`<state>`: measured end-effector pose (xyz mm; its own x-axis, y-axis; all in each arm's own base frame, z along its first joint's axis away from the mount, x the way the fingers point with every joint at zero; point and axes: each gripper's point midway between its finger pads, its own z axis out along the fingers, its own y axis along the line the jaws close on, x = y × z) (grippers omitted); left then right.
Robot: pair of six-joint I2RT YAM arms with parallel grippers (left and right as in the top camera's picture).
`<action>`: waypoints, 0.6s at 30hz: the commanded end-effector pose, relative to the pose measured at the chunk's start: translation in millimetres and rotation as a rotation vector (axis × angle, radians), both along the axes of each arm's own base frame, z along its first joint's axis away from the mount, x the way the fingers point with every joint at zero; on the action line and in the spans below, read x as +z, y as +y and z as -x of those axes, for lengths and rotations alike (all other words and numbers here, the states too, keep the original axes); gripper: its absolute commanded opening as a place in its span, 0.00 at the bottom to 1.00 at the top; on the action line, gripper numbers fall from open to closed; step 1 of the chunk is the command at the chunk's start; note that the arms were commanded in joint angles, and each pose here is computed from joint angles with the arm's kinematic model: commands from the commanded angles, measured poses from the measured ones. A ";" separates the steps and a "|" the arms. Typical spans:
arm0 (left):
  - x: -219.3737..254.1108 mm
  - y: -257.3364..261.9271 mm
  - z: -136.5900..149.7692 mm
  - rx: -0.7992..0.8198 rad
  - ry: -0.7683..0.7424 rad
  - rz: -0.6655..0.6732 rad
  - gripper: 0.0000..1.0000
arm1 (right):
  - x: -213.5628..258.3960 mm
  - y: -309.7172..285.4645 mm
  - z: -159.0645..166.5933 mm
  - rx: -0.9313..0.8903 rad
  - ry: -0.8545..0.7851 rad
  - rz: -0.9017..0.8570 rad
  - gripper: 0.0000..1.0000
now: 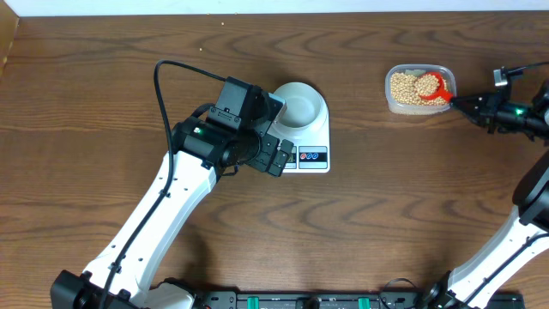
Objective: Scoop item into bowl and weigh 50g on scale
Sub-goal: 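Drag the red scoop through the soybeans with the right gripper to fill it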
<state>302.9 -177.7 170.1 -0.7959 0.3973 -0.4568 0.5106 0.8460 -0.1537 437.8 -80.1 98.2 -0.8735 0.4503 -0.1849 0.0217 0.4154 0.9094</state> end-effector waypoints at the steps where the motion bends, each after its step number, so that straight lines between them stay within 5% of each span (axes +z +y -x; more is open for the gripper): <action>1: -3.1 -0.6 2.4 -0.019 0.009 -0.001 1.00 | 13.8 -0.6 -0.3 -0.003 -0.074 -0.078 0.01; 18: -3.1 -0.6 2.4 -0.019 0.009 -0.001 1.00 | 43.8 6.4 0.5 0.004 -0.184 -0.217 0.01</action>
<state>302.9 -177.7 170.1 -0.7959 0.3973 -0.4568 0.5106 0.8460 -0.1537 437.0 -78.4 127.2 -0.8507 0.4817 -0.2105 -0.0764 0.2828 0.9561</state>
